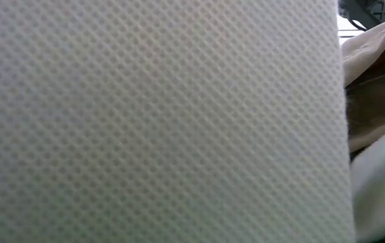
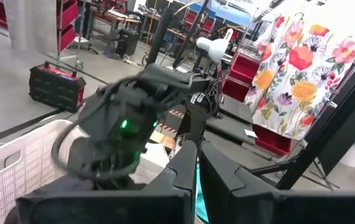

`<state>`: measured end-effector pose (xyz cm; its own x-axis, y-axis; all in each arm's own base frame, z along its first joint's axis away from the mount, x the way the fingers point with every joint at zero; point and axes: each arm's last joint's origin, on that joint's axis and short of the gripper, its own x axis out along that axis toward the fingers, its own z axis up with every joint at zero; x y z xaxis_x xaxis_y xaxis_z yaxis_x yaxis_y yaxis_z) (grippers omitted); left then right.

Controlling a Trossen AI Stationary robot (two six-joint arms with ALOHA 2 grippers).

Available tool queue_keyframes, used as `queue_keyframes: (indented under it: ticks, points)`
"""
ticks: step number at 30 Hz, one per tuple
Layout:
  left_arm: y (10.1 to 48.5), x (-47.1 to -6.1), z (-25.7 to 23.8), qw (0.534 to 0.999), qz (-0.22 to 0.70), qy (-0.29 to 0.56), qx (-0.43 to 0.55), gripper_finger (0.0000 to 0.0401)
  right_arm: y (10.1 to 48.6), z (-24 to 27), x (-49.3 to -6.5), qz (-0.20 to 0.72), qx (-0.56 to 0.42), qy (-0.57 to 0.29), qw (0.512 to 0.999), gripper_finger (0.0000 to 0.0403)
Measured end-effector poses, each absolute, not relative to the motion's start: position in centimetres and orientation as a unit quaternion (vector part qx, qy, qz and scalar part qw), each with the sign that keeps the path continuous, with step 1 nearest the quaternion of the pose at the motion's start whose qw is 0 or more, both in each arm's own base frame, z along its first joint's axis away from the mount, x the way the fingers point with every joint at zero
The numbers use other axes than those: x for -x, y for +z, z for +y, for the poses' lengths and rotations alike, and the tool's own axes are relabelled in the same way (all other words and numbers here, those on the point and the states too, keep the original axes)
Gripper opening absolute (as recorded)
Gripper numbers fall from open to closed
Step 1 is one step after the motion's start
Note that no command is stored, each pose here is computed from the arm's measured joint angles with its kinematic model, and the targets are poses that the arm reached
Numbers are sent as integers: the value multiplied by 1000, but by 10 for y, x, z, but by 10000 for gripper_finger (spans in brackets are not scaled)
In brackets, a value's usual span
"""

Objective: Sort clothes
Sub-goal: Put the black short pants into the white bin

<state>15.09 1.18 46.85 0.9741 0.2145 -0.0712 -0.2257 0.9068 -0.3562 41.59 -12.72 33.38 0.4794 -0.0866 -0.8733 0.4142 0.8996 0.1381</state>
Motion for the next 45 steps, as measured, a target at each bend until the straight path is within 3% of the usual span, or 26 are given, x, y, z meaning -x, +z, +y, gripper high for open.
queue_keyframes:
  ticks: [5, 17, 26, 34, 45]
  points:
    - [468, -152, 12, 978, 18, 113, 173, 0, 300, -129, -422, 503, -172, -148, 834, 9]
    - [468, -152, 12, 979, 17, 113, 168, 0, 287, -133, -421, 512, -178, -129, 831, 11]
    - [466, -157, 12, 978, 25, 115, 170, 0, 359, -125, -396, 456, -168, -136, 863, 53]
    - [461, -180, 13, 976, 32, 118, 182, 0, 416, -117, -347, 430, -67, -149, 888, 80]
    - [442, -254, 44, 948, 57, 189, 250, 0, 486, -111, -268, 329, 10, -177, 928, 15]
